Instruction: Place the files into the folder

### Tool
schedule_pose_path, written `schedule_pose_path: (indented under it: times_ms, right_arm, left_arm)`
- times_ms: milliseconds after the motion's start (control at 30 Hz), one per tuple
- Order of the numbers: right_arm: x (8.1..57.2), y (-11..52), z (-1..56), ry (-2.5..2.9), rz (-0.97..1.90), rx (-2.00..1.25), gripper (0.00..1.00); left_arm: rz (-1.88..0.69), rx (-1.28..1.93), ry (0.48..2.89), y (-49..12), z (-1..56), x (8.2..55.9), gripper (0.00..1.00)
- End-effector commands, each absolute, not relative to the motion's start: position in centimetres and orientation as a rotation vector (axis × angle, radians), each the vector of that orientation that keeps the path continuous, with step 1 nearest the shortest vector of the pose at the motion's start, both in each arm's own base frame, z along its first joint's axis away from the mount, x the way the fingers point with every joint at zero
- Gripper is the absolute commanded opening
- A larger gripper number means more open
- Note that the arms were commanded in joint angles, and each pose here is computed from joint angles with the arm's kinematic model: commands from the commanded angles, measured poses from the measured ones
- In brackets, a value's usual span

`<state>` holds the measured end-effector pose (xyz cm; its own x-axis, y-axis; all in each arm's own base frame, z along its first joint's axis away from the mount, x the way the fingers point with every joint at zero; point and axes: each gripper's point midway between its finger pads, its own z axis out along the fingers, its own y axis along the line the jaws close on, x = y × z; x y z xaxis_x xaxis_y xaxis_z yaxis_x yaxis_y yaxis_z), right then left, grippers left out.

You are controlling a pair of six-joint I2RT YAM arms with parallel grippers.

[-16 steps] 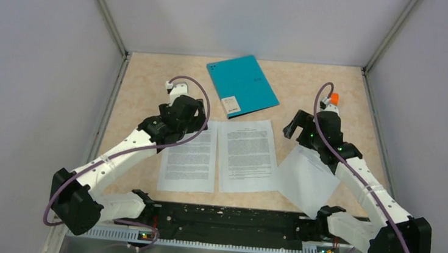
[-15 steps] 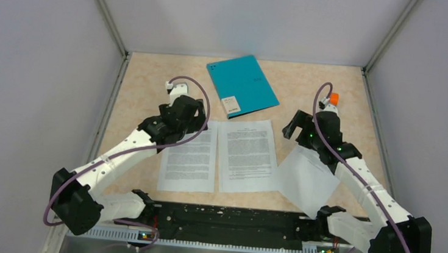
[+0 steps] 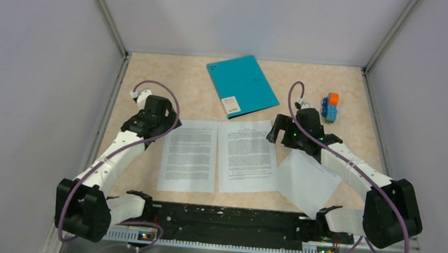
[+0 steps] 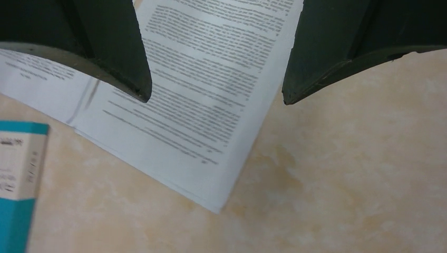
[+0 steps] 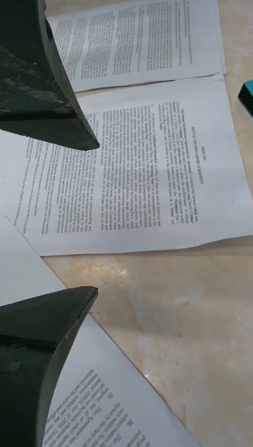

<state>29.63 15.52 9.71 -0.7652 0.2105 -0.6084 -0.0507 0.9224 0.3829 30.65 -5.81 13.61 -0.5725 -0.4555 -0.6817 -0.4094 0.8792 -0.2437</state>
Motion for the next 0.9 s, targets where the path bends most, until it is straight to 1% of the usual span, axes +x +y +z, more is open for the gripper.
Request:
schedule_pose_path:
  times_ms: [0,233,367,567,700,867]
  right_arm:
    - [31.5,18.7,12.0,2.306,0.603,-0.013,0.99]
    - [32.0,18.8,9.6,2.346,0.571,-0.031,0.99]
    - [32.1,18.7,8.5,2.357,0.553,-0.043,0.99]
    - [31.9,18.9,6.3,2.396,0.565,-0.043,0.99]
    - [31.6,18.8,4.9,2.437,0.554,-0.012,0.99]
    - [30.9,18.9,3.7,2.468,0.562,0.012,0.99]
  left_arm:
    - [-0.138,-0.781,2.202,-3.3,12.0,30.3,0.98]
    - [-0.068,-0.887,2.213,-1.4,8.1,29.3,0.98]
    - [-0.047,-0.875,2.245,-1.3,6.5,28.7,0.98]
    - [-0.085,-0.828,2.326,-2.4,4.9,28.6,0.98]
    - [-0.103,-0.780,2.377,-3.0,5.3,28.6,0.98]
    - [-0.230,-0.585,2.365,-6.1,8.6,28.9,0.98]
